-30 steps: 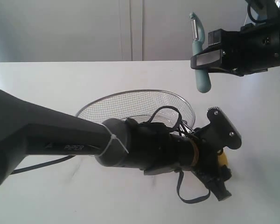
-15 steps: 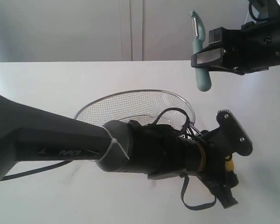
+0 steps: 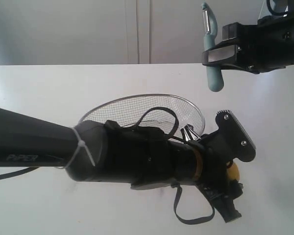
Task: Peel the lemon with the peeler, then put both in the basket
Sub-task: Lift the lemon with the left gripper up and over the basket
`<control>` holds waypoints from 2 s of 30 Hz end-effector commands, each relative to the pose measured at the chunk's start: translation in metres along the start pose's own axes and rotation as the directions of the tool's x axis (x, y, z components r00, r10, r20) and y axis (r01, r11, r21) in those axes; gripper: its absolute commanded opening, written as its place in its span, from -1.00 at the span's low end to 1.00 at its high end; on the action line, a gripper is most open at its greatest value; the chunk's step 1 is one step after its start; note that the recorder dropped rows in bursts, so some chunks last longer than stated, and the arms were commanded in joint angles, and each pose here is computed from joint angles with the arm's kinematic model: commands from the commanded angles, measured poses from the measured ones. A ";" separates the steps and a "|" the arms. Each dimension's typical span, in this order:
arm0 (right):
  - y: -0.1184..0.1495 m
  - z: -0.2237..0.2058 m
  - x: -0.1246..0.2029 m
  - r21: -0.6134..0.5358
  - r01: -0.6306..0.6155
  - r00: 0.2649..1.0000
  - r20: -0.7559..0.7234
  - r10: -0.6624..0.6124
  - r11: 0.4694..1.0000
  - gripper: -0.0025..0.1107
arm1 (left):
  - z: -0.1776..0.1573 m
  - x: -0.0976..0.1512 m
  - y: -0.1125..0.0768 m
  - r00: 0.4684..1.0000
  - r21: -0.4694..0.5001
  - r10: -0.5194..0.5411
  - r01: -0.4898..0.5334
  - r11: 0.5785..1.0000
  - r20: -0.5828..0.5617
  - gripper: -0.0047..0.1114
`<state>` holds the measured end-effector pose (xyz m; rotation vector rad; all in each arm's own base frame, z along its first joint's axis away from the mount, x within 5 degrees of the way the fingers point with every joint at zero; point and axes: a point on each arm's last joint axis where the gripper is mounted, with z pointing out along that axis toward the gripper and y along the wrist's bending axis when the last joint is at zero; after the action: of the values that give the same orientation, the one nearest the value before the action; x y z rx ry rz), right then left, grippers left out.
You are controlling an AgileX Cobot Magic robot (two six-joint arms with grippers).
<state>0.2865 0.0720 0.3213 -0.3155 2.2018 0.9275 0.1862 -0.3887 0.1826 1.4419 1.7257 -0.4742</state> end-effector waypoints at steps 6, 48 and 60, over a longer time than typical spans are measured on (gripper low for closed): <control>0.002 -0.003 -0.001 -0.004 0.001 1.000 0.009 -0.001 1.000 -0.96 | -0.031 -0.003 -0.002 0.999 0.002 0.009 -0.009 1.000 0.032 -0.92; -0.002 -0.003 0.000 0.032 0.028 1.000 -0.001 -0.028 0.999 -0.96 | -0.079 -0.005 0.070 0.981 -0.168 -0.174 0.187 0.968 0.089 -0.92; -0.002 -0.003 0.000 0.034 0.031 1.000 -0.003 -0.030 0.999 -0.96 | -0.104 -0.008 0.107 0.945 -0.213 -0.254 0.297 0.931 0.208 -0.92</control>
<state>0.2867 0.0703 0.3192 -0.3368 2.2163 0.8854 0.2469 -0.2948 0.2655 0.9922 1.8106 -0.4708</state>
